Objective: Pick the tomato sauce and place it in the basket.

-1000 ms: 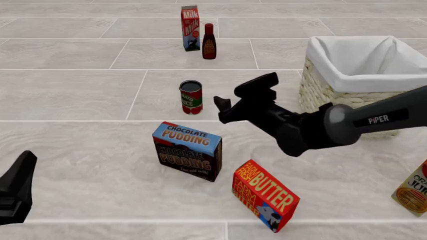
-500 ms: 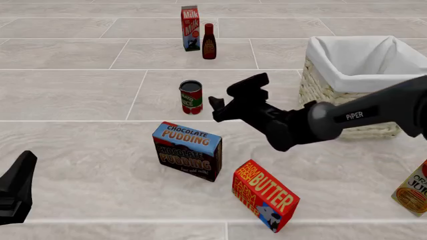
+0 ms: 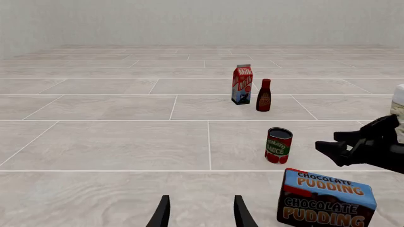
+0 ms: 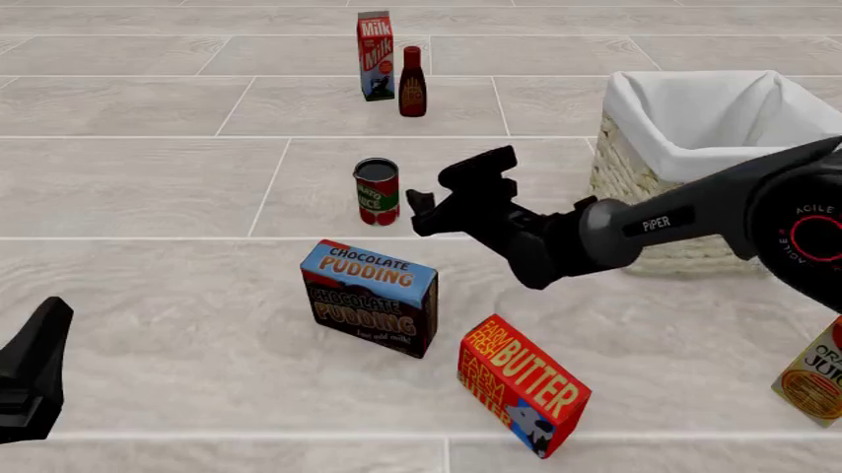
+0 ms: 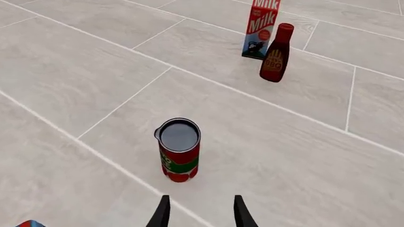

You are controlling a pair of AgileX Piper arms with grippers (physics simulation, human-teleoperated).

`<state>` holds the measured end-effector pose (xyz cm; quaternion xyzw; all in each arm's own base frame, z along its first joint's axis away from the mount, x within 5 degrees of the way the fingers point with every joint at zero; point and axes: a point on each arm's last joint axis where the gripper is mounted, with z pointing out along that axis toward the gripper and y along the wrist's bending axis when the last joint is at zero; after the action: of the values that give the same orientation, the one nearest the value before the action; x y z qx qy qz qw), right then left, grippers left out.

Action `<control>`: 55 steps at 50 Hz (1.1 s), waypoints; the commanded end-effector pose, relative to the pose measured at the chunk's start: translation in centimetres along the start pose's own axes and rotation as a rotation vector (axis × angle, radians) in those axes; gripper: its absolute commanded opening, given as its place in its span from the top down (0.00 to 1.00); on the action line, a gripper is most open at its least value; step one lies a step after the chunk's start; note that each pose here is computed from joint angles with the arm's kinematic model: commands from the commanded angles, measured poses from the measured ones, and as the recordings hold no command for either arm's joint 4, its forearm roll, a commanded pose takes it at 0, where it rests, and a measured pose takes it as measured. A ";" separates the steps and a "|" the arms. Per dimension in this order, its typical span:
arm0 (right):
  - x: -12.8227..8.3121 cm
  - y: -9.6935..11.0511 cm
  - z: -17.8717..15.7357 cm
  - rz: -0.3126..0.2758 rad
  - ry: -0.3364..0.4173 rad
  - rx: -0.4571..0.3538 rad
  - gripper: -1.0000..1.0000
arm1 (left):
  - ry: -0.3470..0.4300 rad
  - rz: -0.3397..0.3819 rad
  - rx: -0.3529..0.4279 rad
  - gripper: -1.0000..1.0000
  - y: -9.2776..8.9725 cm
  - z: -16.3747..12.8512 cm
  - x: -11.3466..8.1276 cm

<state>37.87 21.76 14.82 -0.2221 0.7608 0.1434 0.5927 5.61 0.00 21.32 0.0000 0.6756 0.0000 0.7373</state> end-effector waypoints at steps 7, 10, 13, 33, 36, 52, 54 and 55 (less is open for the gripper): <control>1.0 -0.1 1.8 0.004 0.015 0.002 0.00 | 0.000 0.000 0.000 0.00 0.0 0.0 0.0; 1.1 0.0 2.1 0.004 0.018 0.000 0.00 | 0.000 0.000 0.000 0.00 0.0 0.0 0.0; 1.3 0.2 2.4 0.004 0.020 -0.003 0.00 | 0.000 0.000 0.000 0.00 0.0 0.0 0.0; 2.8 1.2 4.0 -0.008 0.041 -0.024 0.00 | 0.000 0.000 0.000 0.00 0.0 0.0 0.0; 2.9 1.2 4.3 -0.010 0.043 -0.025 0.00 | 0.000 0.000 0.000 0.00 0.0 0.0 0.0; 2.8 1.1 5.7 -0.014 0.045 -0.022 0.00 | 0.000 0.000 0.000 0.00 0.0 0.0 0.0; 2.8 1.2 5.8 -0.016 0.045 -0.023 0.00 | 0.000 0.000 0.000 0.00 0.0 0.0 0.0; 2.8 1.1 5.9 -0.017 0.046 -0.022 0.00 | 0.000 0.000 0.000 0.00 0.0 0.0 0.0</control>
<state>41.08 24.67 10.80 -0.2361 0.7705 0.1428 0.5746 5.61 0.00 21.32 0.0000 0.6756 0.0000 0.7373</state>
